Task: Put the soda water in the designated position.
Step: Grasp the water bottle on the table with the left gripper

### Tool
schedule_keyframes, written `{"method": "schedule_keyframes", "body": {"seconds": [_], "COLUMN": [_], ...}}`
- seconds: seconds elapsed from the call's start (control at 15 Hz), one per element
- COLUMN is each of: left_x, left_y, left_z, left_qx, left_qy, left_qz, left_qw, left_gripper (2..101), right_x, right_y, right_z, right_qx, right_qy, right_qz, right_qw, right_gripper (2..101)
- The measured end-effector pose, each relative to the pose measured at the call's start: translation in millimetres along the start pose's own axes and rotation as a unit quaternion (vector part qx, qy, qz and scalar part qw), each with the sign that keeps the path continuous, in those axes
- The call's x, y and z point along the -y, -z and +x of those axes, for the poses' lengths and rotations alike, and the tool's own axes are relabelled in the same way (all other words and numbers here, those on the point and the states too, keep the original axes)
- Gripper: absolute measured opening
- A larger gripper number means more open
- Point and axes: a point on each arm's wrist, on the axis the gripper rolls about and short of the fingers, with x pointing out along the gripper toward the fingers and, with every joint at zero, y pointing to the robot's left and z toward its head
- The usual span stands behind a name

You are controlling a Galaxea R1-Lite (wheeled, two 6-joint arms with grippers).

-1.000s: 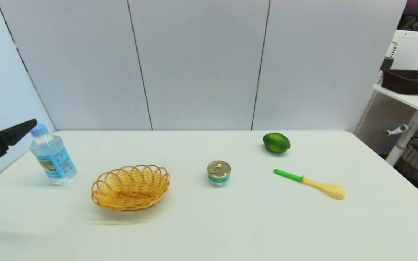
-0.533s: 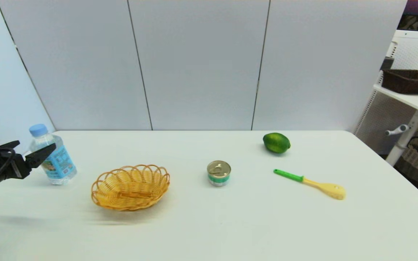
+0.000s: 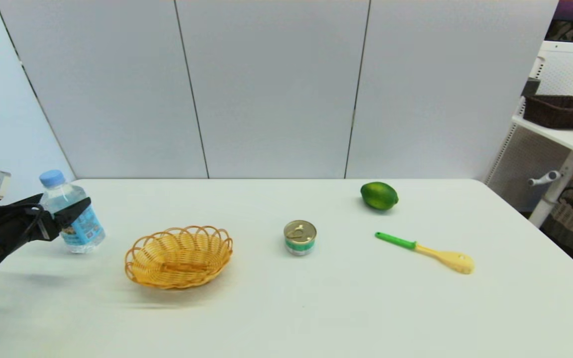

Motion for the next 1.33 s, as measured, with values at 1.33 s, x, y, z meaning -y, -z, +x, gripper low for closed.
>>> {"method": "schedule_keyframes", "body": {"seconds": [1.33], "left_x": [6], "left_y": [4], "left_z": [46], "left_qx": [0.018], "left_qy": [0.044], "left_qz": [-0.039], "left_qw": [0.998], "left_gripper": [97.8], "right_x": [0.0], "right_y": [0], "right_z": [0], "right_qx": [0.0], "right_qy": [0.0], "right_qz": [0.0], "right_qw": [1.0], "right_gripper": [98.0]}}
